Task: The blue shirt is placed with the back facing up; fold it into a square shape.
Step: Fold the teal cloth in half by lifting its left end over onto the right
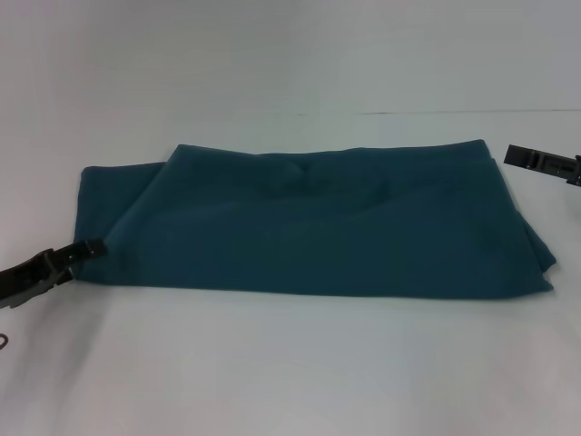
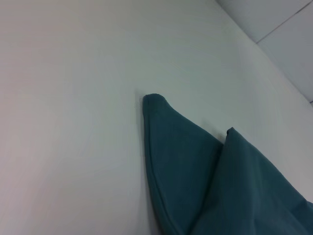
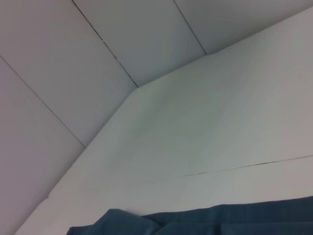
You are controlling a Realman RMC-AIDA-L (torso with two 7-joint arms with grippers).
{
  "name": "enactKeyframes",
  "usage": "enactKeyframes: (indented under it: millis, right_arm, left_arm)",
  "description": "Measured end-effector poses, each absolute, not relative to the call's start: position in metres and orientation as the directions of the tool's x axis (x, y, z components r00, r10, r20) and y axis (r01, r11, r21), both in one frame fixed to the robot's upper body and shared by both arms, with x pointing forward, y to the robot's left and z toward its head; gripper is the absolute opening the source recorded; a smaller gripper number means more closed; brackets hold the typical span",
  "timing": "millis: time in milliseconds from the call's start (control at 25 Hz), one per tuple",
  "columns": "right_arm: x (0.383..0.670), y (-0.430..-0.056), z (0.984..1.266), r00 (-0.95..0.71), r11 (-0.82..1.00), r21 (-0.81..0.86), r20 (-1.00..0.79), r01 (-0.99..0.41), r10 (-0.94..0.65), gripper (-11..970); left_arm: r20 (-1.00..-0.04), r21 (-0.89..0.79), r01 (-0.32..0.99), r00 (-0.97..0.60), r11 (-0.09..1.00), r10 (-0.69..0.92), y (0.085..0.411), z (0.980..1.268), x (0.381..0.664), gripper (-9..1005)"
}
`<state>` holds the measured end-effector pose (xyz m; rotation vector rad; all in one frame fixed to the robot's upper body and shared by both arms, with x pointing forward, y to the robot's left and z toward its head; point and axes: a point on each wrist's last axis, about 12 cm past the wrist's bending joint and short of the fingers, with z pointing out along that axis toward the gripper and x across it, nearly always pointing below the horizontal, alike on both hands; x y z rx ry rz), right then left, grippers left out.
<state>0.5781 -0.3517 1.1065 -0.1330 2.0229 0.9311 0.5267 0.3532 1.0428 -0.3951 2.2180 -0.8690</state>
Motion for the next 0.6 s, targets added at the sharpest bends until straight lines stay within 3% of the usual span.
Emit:
enactKeyframes:
  millis: [600]
  right_arm:
    - [0.576, -0.355, 1.108, -0.601, 0.709, 0.569, -0.757, -0.416, 0.255, 932]
  left_arm:
    - [-0.5, -0.688, 0.001, -0.725, 0.725, -0.474, 0.339, 1.039, 0.533, 893]
